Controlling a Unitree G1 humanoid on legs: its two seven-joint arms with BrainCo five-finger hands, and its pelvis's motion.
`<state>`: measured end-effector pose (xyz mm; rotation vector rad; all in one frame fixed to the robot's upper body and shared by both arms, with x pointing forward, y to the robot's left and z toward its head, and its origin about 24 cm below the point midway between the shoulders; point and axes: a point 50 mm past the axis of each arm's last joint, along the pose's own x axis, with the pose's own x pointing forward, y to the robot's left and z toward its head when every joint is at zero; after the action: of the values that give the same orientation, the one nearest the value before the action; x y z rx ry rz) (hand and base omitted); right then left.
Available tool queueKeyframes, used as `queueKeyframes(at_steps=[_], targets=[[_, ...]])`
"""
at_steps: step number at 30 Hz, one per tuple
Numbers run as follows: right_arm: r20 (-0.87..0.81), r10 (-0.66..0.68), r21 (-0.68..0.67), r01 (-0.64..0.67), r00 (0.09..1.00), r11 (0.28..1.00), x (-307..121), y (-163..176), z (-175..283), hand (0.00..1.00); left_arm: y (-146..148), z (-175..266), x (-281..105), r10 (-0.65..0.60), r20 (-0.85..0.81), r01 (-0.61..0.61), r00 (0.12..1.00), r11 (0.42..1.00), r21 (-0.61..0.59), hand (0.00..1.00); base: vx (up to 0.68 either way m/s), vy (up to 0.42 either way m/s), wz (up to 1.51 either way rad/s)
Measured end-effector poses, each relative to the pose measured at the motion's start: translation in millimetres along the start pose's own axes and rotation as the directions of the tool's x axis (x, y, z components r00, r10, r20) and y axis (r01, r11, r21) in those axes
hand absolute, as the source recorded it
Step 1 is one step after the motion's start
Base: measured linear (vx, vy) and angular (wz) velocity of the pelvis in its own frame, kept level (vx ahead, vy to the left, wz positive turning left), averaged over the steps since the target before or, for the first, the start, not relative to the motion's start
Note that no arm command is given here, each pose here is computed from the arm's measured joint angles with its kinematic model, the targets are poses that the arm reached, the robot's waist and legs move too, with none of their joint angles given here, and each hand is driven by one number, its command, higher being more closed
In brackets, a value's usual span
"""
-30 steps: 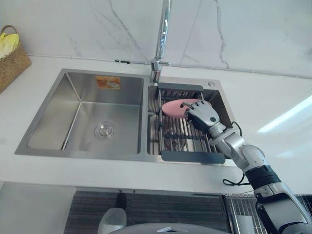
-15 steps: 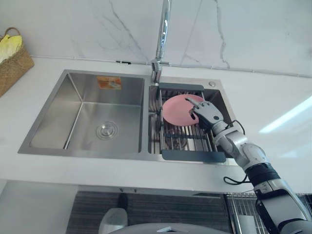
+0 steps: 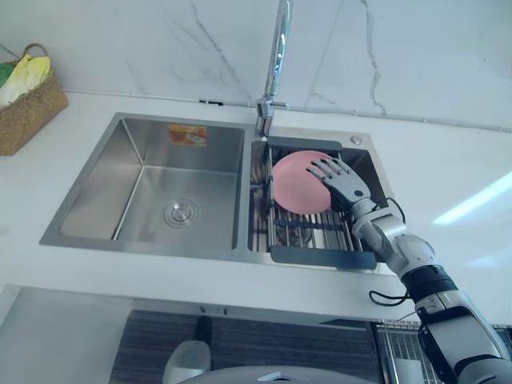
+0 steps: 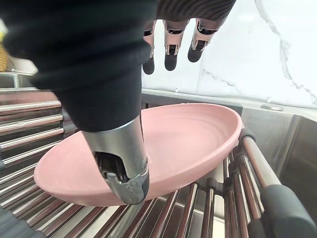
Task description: Walk over to the sink, pick up the cup, carry it to the dishwasher, place the cup inside the dishwasher, then close the dishwasher door
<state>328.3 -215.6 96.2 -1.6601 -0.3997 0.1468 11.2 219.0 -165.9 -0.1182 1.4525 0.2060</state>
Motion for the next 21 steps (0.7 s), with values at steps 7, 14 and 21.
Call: queueKeyframes(at_steps=[7,14,21], targets=[[0.016,-0.001,0.074,-0.001,1.0,0.997,0.2,-1.1,2.2,0.0,0.7,0.4,-0.1,0.001,0.002,-0.001,1.0,1.0,-0.001,0.0,0.0,0.0,0.0],[0.122,0.161,0.295,-0.19,0.979,0.936,0.0,1.5,11.2,0.0,3.0,1.5,-0.6,0.002,0.004,-0.002,1.0,1.0,-0.004,0.0,0.0,-0.002,-0.02],[0.228,0.171,0.396,-0.251,0.959,0.883,-1.4,-16.6,20.5,0.0,4.0,2.6,-1.0,-0.001,0.004,0.001,1.0,1.0,-0.006,0.0,0.0,-0.001,-0.11]])
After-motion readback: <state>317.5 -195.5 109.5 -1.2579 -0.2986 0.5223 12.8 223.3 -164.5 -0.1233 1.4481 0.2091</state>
